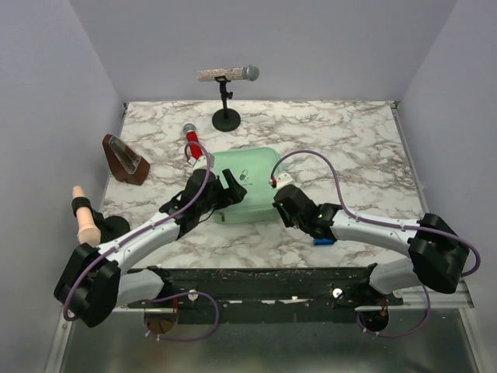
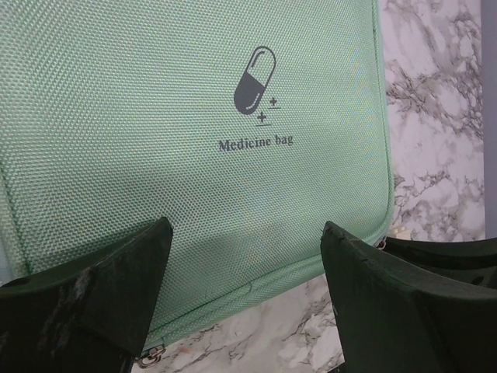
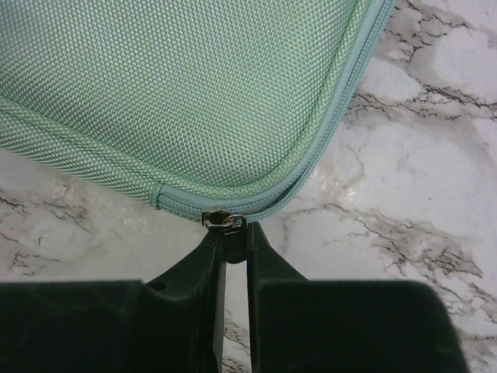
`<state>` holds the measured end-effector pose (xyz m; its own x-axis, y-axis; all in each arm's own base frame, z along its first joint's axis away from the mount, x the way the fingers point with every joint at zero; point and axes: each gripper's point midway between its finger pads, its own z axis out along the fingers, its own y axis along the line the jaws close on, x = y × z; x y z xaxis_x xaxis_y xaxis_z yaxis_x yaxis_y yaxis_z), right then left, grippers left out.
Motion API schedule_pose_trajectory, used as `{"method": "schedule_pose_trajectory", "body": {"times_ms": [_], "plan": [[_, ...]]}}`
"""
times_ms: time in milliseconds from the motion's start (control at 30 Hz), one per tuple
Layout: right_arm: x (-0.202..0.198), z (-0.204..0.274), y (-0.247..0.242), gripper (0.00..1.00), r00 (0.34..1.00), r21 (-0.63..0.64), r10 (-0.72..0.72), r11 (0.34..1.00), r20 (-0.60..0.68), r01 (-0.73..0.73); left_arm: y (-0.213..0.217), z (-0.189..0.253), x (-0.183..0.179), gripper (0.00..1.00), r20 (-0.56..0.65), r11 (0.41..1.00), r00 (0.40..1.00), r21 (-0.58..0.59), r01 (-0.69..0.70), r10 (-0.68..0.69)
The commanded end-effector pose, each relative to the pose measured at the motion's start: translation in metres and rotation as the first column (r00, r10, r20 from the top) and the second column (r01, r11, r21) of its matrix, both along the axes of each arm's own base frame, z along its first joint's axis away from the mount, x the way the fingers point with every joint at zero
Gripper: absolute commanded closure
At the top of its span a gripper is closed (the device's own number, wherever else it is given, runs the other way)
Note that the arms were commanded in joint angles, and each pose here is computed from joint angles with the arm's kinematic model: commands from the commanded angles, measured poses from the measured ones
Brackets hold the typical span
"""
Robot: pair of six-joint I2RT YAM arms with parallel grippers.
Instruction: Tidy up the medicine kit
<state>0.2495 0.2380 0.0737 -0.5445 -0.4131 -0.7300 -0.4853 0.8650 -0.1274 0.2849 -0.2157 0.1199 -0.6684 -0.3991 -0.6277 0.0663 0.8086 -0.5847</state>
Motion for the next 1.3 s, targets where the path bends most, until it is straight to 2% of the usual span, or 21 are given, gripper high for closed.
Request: {"method": "schedule_pose_trajectory", "body": {"times_ms": [0,100,300,500,867,1100,1267], "plan": [[0.010,0.020,0.008,0.87,0.999,0.056,-0.011,0.998,0.047,0.008,0.039,-0.051,-0.031,0.08,-0.168,0.984,0.984,0.179,-0.019,0.050],[0.008,0.024,0.007,0.99,0.999,0.062,-0.016,0.998,0.044,0.013,0.040,-0.045,-0.032,0.08,-0.162,0.985,0.985,0.172,-0.025,0.054],[-0.004,0.027,0.009,0.99,1.000,0.096,0.016,0.995,0.005,-0.017,0.039,-0.028,-0.041,0.04,-0.160,0.992,0.986,0.119,-0.036,0.055],[-0.018,0.019,0.016,0.99,0.998,0.125,0.032,0.992,-0.058,-0.024,0.055,-0.015,-0.059,0.01,-0.177,0.989,0.976,0.094,-0.111,0.126],[-0.044,0.013,0.065,0.99,0.985,0.125,0.143,0.984,-0.096,-0.130,0.071,-0.027,-0.098,0.01,-0.247,0.988,0.957,0.072,-0.137,0.151],[-0.063,0.015,0.107,0.99,0.966,0.131,0.235,0.967,-0.108,-0.220,0.068,-0.025,-0.094,0.01,-0.236,0.979,0.952,-0.007,-0.202,0.194],[-0.074,0.013,0.109,0.99,0.958,0.124,0.262,0.961,-0.115,-0.248,0.057,-0.024,-0.074,0.01,-0.205,0.973,0.956,-0.050,-0.224,0.209]]}}
